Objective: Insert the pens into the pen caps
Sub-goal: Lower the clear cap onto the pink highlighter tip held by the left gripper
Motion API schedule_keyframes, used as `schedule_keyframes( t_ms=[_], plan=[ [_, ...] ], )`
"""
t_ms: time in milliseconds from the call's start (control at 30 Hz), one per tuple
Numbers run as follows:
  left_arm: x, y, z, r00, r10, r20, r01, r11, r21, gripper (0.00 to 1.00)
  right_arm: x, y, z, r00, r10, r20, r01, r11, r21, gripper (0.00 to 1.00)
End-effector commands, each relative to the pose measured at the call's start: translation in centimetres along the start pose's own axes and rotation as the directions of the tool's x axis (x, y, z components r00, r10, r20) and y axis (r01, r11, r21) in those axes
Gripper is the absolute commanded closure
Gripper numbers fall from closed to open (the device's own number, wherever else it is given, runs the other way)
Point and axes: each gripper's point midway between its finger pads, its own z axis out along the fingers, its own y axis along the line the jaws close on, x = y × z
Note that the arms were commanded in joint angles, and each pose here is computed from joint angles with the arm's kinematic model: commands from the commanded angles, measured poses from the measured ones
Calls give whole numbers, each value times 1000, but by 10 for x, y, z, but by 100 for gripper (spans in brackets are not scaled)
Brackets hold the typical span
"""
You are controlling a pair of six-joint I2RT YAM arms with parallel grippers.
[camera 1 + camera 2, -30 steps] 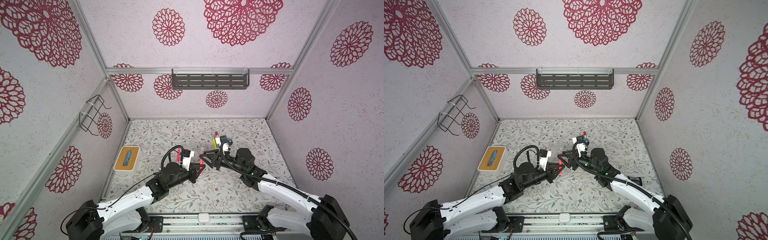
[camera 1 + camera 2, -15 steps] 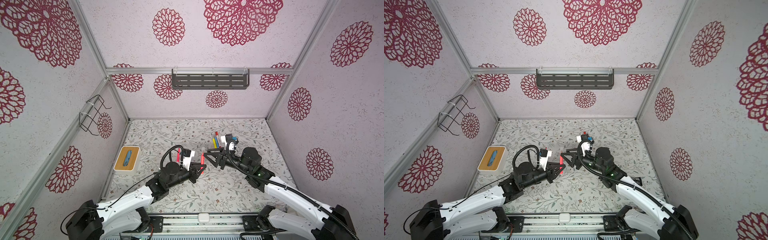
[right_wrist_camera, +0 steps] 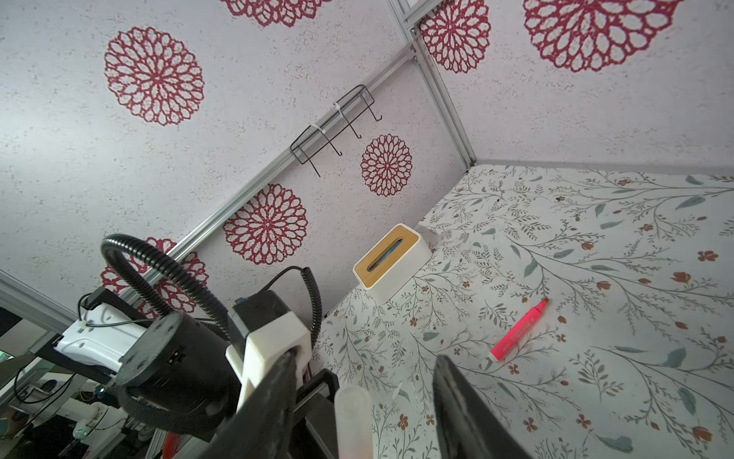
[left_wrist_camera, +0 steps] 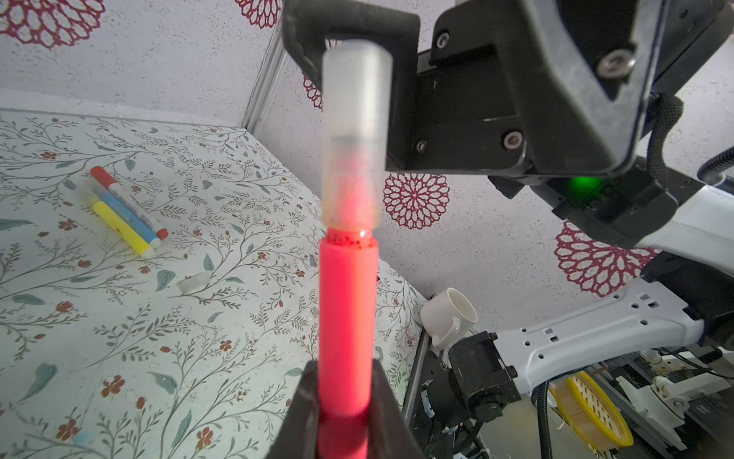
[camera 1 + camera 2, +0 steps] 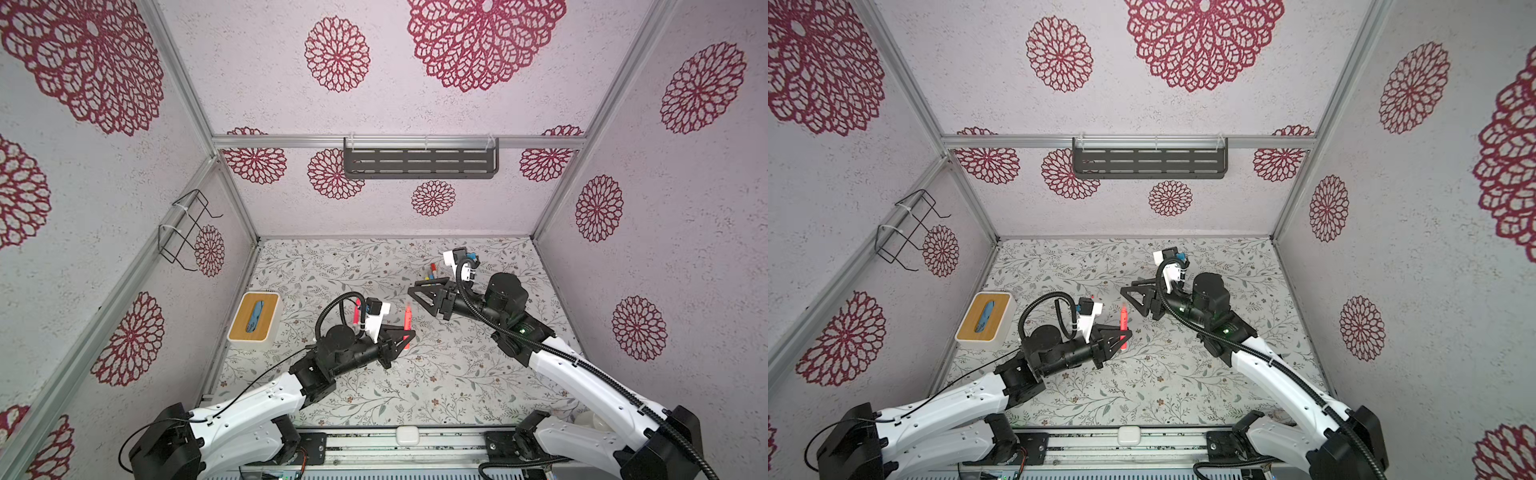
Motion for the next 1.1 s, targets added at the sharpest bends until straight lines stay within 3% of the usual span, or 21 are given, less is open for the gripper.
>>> schedule_keyframes(
  t_ms=[0, 333, 633, 1067],
  plan=[
    [0, -7, 0, 1000, 12, 6, -12, 999, 33, 100, -7, 15, 1, 999, -42, -11, 42, 998, -38, 47],
    [3, -8, 2, 1000, 12, -9, -12, 999, 41, 100, 7, 23, 9, 996, -59, -69, 54, 995, -81, 59],
    [-2, -12, 0, 1000, 24, 5, -25, 998, 58, 100, 17, 34, 8, 990, -76, -118, 60, 989, -132, 85],
    [-22, -27, -8, 999, 1, 46, -9, 986, 165, 100, 42, 45, 0, 978, -99, -186, 62, 979, -195, 90]
  ],
)
